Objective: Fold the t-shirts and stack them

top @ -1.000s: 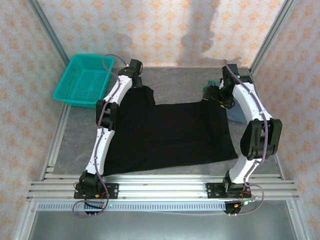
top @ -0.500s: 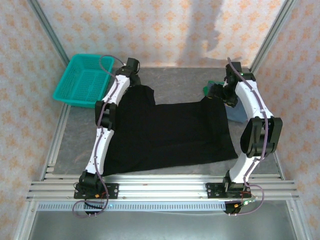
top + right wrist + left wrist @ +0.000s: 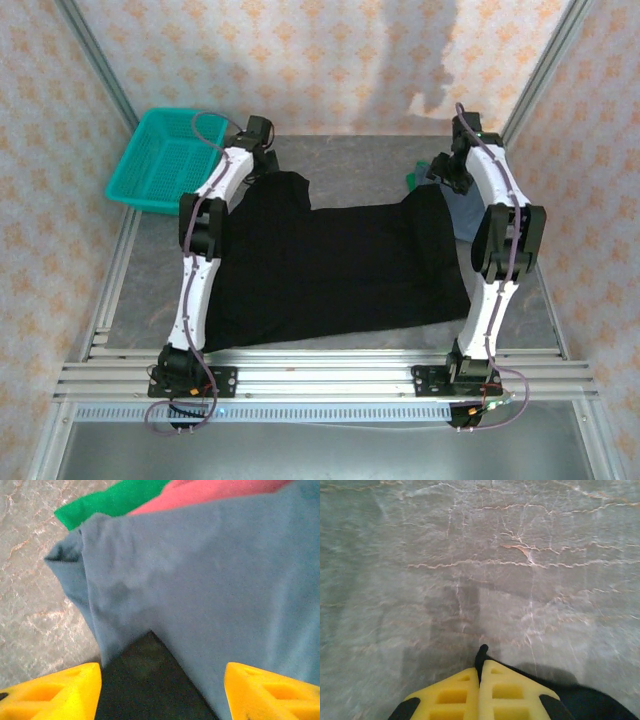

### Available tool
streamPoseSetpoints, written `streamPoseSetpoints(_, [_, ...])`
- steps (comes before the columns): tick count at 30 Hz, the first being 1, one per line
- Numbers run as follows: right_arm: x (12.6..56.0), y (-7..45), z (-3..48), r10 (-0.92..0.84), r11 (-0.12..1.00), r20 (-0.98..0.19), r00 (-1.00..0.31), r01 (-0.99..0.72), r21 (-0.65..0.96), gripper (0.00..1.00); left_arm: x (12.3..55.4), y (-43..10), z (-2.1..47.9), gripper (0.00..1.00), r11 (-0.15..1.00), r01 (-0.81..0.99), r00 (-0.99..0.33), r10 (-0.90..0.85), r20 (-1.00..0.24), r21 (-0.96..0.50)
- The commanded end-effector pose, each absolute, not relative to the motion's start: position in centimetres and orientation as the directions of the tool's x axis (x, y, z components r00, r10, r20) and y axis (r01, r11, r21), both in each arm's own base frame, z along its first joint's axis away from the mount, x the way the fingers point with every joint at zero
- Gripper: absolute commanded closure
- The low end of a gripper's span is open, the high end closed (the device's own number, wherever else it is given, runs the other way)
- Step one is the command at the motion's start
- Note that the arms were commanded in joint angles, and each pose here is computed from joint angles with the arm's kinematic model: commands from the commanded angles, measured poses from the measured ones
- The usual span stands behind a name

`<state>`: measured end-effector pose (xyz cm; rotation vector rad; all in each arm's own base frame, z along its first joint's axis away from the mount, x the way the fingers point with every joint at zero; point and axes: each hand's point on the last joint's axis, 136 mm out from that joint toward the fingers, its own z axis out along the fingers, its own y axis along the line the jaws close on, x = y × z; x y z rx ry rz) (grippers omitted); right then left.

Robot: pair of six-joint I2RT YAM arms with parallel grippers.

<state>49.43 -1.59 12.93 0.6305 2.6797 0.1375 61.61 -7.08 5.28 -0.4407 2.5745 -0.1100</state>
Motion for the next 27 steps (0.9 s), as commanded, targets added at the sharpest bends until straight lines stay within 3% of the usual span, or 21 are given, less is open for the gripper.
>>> streamPoseSetpoints(1, [51.6, -1.9, 13.7, 0.459, 0.888, -0.382, -0.802, 0.410, 0.208, 0.41, 62.2, -6.8, 12.8, 1.00, 0.945, -0.250, -0.737, -0.328, -0.591, -0.213])
streamPoseSetpoints(10, [51.5, -1.3, 11.8, 0.484, 0.874, -0.339, -0.807, 0.424, 0.238, 0.52, 60.4, -6.5, 15.5, 1.00, 0.942, -0.248, -0.711, -0.337, -0.618, -0.228])
streamPoseSetpoints(22, [50.7, -0.6, 10.5, 0.517, 0.852, -0.306, -0.800, 0.444, 0.278, 0.63, 59.9, -6.7, 15.6, 1.00, 0.938, -0.248, -0.717, -0.345, -0.605, -0.241])
streamPoseSetpoints(24, [50.8, -0.6, 10.5, 0.519, 0.851, -0.310, -0.797, 0.446, 0.278, 0.69, 59.8, -6.8, 15.7, 1.00, 0.940, -0.244, -0.720, -0.340, -0.605, -0.238])
streamPoseSetpoints(27, [51.4, -0.6, 11.0, 0.524, 0.847, -0.319, -0.790, 0.445, 0.291, 0.84, 59.6, -6.8, 16.2, 1.00, 0.943, -0.239, -0.720, -0.333, -0.609, -0.233])
